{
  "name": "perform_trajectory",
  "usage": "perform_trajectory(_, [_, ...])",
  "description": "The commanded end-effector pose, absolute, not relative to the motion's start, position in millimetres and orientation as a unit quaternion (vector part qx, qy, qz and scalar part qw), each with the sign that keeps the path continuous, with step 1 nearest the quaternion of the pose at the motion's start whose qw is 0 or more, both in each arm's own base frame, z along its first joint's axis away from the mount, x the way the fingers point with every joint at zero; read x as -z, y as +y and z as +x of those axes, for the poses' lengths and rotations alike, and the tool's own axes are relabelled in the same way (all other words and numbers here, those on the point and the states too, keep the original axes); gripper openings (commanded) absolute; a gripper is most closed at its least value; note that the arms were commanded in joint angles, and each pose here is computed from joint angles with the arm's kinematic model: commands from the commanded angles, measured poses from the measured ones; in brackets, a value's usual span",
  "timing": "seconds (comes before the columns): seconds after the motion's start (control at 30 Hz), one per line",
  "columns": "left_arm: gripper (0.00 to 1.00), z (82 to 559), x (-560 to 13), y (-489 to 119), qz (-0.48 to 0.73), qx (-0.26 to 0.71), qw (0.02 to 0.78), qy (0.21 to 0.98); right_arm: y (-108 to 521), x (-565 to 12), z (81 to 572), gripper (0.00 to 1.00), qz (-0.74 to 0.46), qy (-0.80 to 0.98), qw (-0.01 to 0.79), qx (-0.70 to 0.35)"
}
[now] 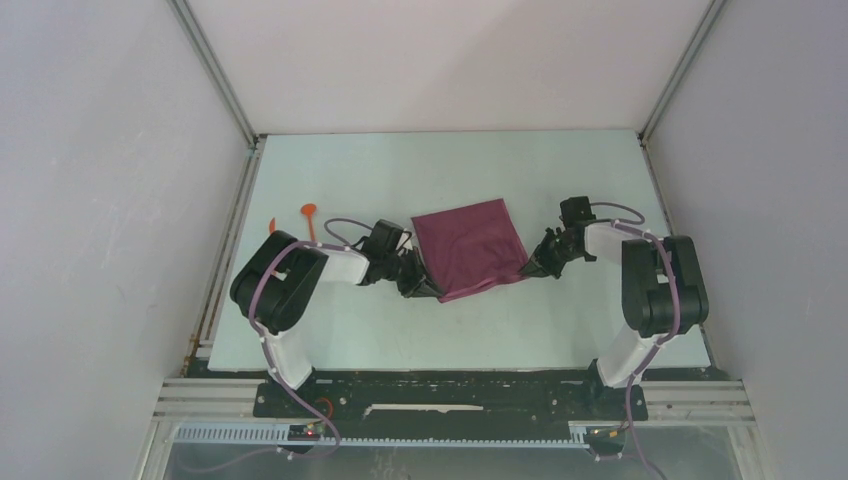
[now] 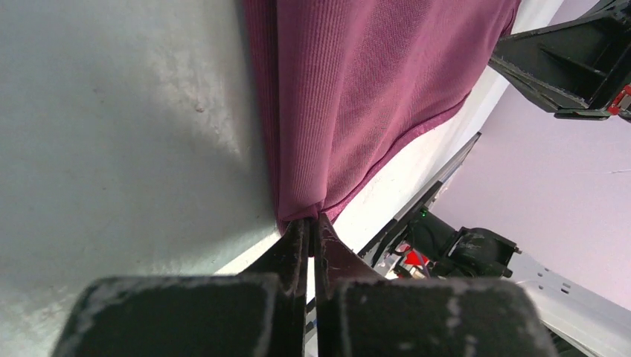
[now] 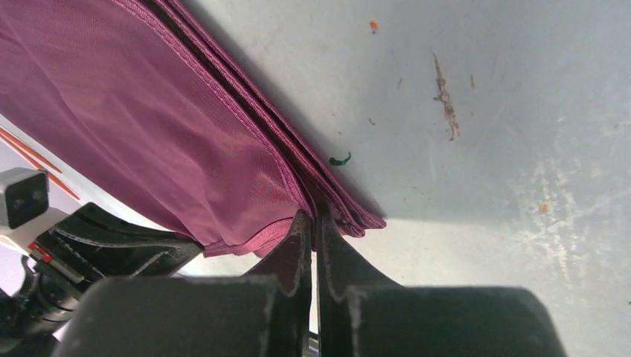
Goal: Fold the napkin into a case and place the utensils inside
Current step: Smooth out the square-folded napkin at the center of the board.
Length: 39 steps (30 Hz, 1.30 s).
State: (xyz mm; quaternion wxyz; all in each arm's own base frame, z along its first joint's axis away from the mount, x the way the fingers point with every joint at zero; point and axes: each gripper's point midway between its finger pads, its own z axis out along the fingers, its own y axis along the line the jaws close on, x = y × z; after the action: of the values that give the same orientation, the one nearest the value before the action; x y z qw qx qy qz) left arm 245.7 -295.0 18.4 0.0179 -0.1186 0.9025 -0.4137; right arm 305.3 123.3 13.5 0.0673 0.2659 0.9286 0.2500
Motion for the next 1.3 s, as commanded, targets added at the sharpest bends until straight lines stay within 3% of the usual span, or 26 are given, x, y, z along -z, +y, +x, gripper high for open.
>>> perform_trajectory(0.0, [0.0, 239.4, -16.4, -288.8, -0.097, 0.4, 0.019, 0.911, 133.7, -7.2, 288.3, 0.0, 0.301, 0.92, 0.046, -0.248])
perform_trajectory(0.23, [0.0, 232.6, -15.9, -255.3, -0.056, 0.346, 0.027, 0.936, 153.8, -23.9, 272.2, 0.0, 0.293, 0.914, 0.057, -0.274])
perform_trajectory(0.37, [0.0, 229.7, -33.5, -262.3, -0.042, 0.374, 0.02, 0.926, 139.2, -39.6, 284.8, 0.0, 0.271, 0.922, 0.099, -0.259])
perform_trajectory(0.8, [0.0, 240.5, -109.4, -275.0, -0.036, 0.41, 0.088, 0.907, 145.3, -59.7, 295.1, 0.0, 0.224, 0.926, 0.108, -0.284])
perform_trajectory(1.27, [0.0, 204.2, -59.5, -291.9, -0.042, 0.407, 0.027, 0.912, 129.0, -64.5, 299.7, 0.0, 0.226, 0.932, 0.112, -0.259])
